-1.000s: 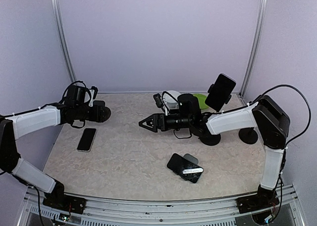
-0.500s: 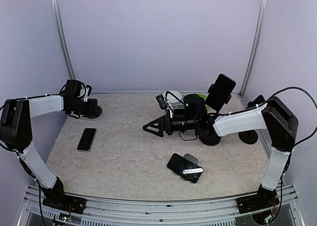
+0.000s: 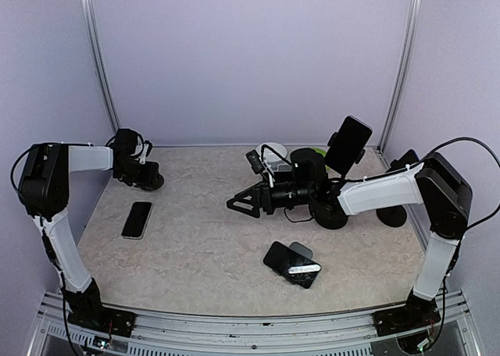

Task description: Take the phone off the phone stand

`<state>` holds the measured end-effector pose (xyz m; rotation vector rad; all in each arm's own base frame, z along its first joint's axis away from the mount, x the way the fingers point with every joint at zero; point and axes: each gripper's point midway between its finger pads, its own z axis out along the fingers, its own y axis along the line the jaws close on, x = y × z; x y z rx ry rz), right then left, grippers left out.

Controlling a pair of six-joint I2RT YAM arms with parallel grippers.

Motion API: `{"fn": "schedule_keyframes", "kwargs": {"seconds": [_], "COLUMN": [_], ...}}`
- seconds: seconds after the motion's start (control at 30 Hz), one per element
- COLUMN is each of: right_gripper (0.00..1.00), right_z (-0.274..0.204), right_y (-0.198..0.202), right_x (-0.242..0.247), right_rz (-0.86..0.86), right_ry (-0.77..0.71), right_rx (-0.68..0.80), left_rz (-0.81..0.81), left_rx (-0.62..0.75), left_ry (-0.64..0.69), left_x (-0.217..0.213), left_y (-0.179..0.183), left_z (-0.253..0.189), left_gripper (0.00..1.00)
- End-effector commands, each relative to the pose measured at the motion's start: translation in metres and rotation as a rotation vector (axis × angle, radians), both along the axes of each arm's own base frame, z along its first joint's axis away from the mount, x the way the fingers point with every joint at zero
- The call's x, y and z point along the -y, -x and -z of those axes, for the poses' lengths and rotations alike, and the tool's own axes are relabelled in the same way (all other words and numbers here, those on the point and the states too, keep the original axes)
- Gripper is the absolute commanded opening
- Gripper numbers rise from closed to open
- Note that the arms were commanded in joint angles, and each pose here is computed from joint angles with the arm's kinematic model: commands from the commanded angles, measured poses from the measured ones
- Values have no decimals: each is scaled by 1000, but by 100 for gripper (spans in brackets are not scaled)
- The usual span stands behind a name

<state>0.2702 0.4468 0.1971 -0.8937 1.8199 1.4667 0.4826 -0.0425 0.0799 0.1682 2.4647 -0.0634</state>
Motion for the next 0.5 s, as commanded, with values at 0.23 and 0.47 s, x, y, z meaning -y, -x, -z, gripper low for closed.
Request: {"fn": "schedule_keyframes", "kwargs": {"seconds": [0.23, 0.47], "right_gripper": [82, 79], "right_z": [3, 3], "right_y": [3, 5], "right_x": [2, 0], "right_rz": [-27, -52], "right_ry": [29, 31], "right_rx": [3, 0], "left_rz": [-12, -15], "left_rx": [7, -34], "left_ry": [2, 9], "left_x": [-15, -22], "left_y": [-26, -29], "left_z": [13, 34], "left_gripper": [38, 43]}}
